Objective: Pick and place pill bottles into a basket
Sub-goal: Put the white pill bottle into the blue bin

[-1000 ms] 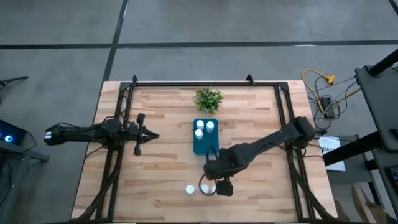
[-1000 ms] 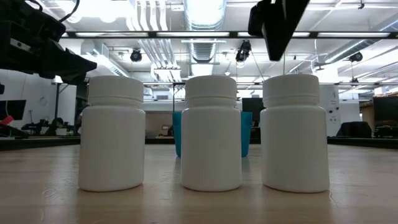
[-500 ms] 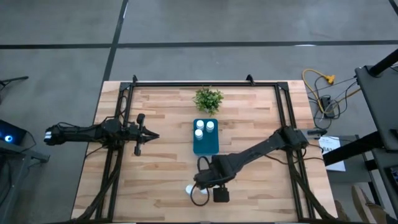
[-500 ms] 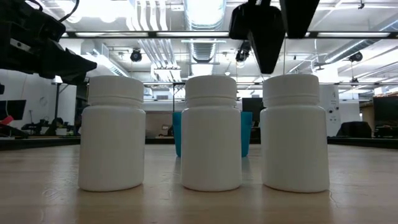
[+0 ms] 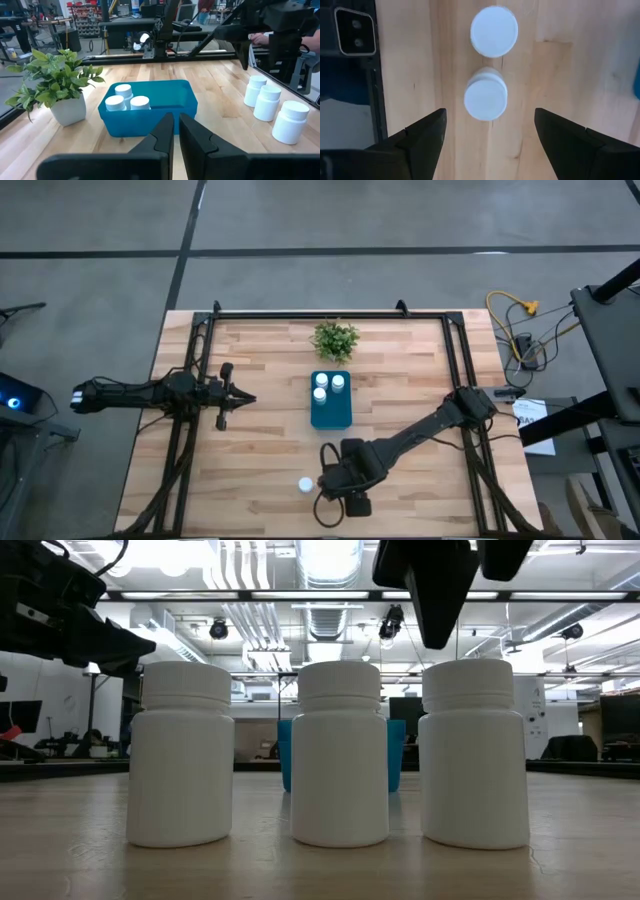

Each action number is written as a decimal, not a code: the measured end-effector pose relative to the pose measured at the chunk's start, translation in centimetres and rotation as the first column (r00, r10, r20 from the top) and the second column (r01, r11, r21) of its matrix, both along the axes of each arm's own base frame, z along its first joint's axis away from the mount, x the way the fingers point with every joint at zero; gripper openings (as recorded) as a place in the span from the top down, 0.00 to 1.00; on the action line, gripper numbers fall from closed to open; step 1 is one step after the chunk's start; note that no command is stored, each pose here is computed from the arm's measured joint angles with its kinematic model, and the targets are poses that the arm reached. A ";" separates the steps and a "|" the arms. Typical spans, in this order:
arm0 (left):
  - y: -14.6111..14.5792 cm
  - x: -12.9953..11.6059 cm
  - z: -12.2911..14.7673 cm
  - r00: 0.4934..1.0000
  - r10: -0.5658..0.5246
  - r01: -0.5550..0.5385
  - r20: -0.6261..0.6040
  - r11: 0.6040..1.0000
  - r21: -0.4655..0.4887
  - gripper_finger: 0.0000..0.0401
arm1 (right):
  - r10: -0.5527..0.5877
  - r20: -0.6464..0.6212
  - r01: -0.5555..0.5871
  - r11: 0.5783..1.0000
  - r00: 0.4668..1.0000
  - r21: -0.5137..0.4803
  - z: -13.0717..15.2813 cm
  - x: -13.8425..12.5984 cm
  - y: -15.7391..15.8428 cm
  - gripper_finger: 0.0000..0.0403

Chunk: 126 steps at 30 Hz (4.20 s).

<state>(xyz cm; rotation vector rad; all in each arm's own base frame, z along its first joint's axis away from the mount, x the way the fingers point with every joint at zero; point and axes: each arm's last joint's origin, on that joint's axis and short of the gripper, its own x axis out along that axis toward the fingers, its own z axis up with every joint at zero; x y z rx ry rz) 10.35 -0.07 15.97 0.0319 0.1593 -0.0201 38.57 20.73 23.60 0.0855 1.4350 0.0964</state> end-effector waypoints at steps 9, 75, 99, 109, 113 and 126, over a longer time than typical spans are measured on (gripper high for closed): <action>0.0 0.0 0.0 1.000 0.000 0.000 0.000 1.000 0.000 0.97 | -0.002 -0.009 0.002 1.000 1.000 -0.020 -1.7 -0.1 -0.1 0.27; 0.0 0.0 0.0 1.000 -0.001 0.001 0.002 1.000 -0.001 0.97 | -0.004 0.022 0.006 0.995 1.000 -0.097 -2.4 -1.1 -1.7 0.64; 0.0 0.0 0.1 1.000 -0.006 0.006 0.002 1.000 -0.002 0.97 | -0.113 0.402 0.156 0.985 0.909 -0.076 12.8 -5.9 -12.1 0.64; 0.0 0.0 0.1 1.000 -0.008 0.008 0.002 1.000 -0.002 0.97 | -0.151 0.415 0.197 0.978 0.897 -0.071 14.0 -6.2 -17.2 0.64; 0.0 0.0 0.0 1.000 -0.008 0.008 0.000 1.000 -0.002 0.97 | -0.169 0.409 0.210 0.976 0.897 -0.055 14.0 -6.1 -19.3 0.64; 0.0 0.0 0.0 1.000 -0.007 0.007 0.000 1.000 -0.002 0.97 | -0.236 0.432 0.274 0.961 0.871 -0.028 16.9 -7.2 -23.4 0.64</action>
